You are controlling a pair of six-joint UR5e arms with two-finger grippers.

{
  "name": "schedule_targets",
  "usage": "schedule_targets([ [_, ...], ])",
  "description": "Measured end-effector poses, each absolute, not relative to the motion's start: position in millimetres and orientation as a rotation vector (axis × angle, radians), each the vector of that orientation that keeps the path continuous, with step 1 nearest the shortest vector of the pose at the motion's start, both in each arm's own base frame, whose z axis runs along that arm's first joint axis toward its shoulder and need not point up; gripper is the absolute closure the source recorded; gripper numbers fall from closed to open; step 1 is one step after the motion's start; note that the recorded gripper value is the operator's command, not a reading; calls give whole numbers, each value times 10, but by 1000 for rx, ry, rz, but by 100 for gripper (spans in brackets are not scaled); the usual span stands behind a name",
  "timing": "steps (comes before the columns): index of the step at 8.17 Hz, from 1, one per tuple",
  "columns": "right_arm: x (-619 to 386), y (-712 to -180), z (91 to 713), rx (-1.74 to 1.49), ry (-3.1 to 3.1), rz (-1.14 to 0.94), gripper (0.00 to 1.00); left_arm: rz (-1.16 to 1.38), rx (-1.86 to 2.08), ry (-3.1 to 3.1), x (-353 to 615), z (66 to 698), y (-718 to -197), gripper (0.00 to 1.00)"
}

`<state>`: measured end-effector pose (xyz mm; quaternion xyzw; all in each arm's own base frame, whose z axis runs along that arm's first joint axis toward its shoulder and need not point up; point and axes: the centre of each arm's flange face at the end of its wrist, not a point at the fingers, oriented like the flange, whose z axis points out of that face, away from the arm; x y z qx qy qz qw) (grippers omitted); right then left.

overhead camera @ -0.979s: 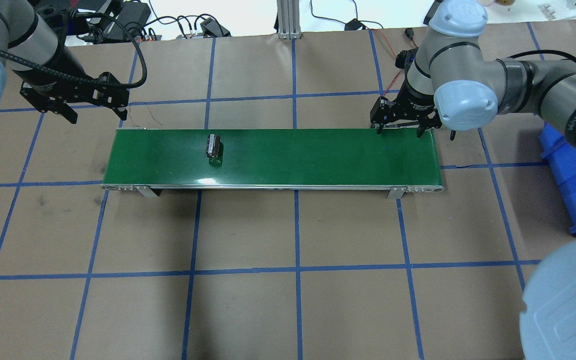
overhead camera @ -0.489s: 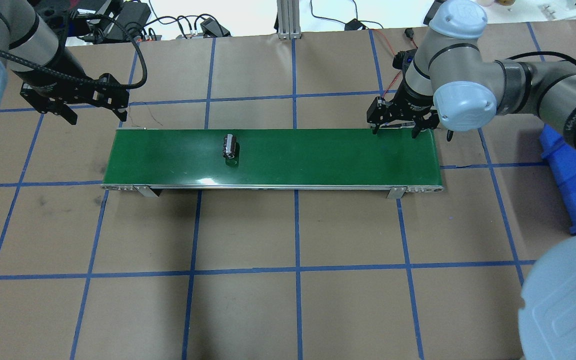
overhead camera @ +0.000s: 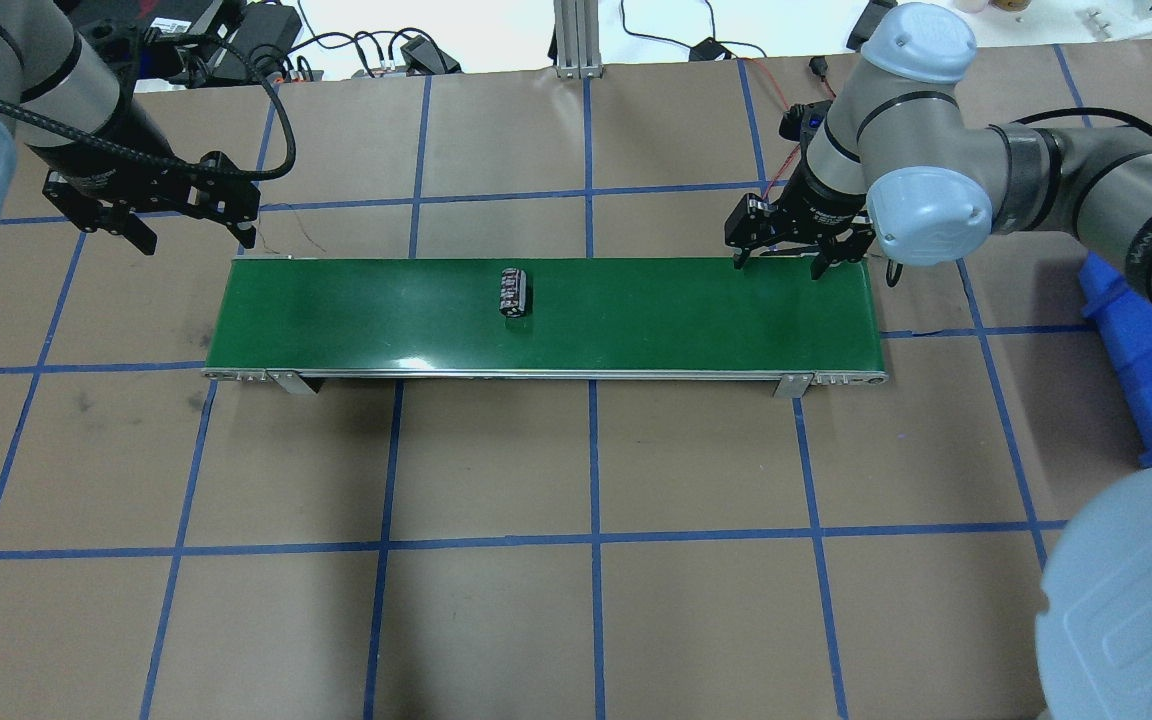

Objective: Move capacitor from left to right
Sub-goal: 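Hold the right gripper open at the belt end as the capacitor rides toward it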

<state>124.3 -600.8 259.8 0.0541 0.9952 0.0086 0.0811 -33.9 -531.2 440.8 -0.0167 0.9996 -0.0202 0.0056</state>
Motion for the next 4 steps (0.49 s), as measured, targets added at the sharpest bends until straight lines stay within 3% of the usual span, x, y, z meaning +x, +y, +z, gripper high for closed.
schedule_targets([
  [4,1238,-6012,2591,163,2979,20,0,-63,-52,3130,-339,4404,-5314,0],
])
